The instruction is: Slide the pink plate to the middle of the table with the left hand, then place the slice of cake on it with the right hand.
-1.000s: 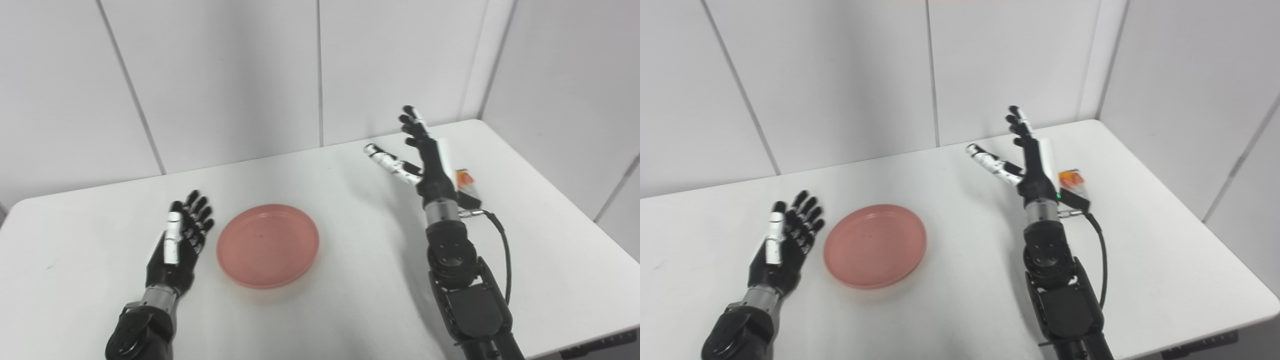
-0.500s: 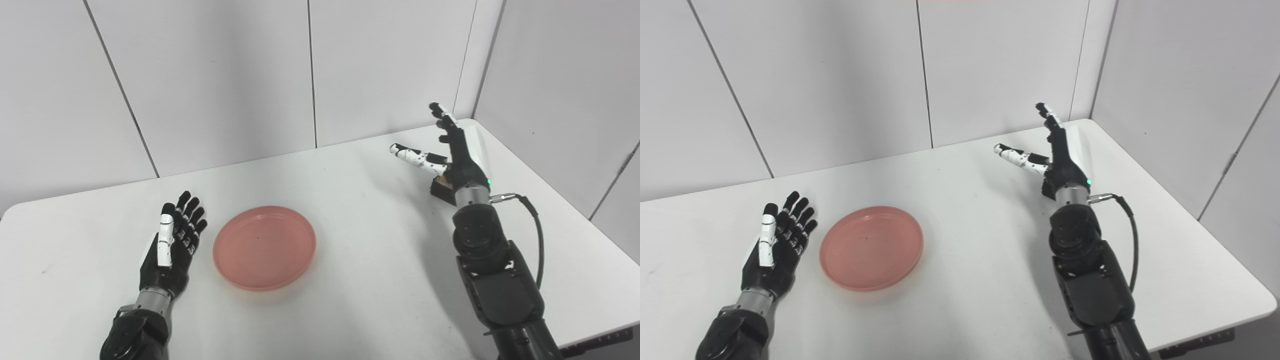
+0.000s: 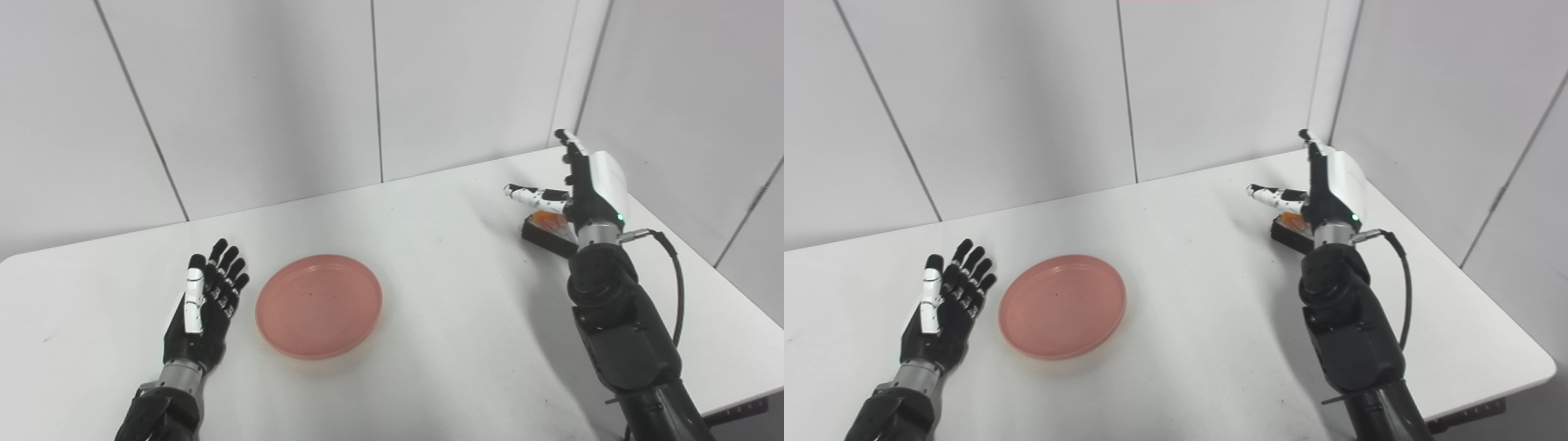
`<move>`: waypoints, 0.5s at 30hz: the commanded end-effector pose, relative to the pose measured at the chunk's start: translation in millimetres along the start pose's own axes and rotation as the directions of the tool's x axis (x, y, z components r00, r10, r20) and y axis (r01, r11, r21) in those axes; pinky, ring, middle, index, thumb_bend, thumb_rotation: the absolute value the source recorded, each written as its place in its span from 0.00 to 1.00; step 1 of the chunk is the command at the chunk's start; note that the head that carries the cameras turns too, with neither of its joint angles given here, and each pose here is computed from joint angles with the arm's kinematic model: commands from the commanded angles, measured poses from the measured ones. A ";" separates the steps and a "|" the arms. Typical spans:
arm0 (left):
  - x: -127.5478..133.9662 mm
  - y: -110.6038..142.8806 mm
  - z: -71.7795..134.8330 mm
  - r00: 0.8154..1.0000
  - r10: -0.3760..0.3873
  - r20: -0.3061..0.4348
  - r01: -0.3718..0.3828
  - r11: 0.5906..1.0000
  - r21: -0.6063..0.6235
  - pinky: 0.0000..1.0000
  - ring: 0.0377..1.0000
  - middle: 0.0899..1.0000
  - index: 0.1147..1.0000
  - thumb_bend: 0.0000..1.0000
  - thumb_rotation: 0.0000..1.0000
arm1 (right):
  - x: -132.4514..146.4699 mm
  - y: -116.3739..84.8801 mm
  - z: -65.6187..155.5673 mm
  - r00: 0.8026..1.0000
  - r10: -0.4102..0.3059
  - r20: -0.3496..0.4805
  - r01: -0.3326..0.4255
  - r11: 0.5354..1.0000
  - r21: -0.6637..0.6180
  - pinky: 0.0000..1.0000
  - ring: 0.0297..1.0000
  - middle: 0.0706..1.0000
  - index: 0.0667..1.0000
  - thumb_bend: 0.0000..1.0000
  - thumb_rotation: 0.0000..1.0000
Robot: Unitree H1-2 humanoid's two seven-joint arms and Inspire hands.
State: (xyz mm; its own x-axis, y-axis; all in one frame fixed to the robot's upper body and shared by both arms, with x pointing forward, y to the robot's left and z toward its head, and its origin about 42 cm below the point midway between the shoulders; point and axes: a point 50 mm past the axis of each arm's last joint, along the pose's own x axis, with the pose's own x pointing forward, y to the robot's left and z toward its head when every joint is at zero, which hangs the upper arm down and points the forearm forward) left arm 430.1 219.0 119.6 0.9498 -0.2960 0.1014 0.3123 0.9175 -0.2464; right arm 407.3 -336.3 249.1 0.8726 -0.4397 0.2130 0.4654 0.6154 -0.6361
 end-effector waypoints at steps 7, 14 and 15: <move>-11.0 7.3 -7.6 1.000 -0.009 -0.008 0.009 0.999 -0.045 1.00 1.00 1.00 1.00 0.75 1.00 | 16.7 -2.7 6.9 0.999 -0.034 0.024 0.037 0.991 -0.125 0.82 0.89 0.90 0.85 0.76 0.29; -11.6 7.8 -8.4 1.000 -0.012 -0.005 0.012 0.999 -0.050 1.00 1.00 1.00 1.00 0.76 1.00 | 20.1 5.9 -5.9 1.000 -0.006 -0.019 0.002 0.984 -0.179 0.89 0.91 0.91 0.84 0.78 0.25; -11.7 7.8 -8.4 1.000 -0.012 -0.005 0.012 0.999 -0.049 1.00 1.00 1.00 1.00 0.76 1.00 | 20.2 6.4 -6.9 1.000 -0.005 -0.023 0.001 0.983 -0.183 0.88 0.91 0.90 0.84 0.79 0.24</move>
State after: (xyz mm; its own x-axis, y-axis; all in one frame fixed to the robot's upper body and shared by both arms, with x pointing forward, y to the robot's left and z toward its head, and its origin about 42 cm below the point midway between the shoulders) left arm 429.8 220.7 120.0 0.9451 -0.3076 0.1099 0.3264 0.9032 -0.2789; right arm 417.5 -342.5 214.7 0.8813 -0.4579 0.1167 0.3715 0.5189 -0.7699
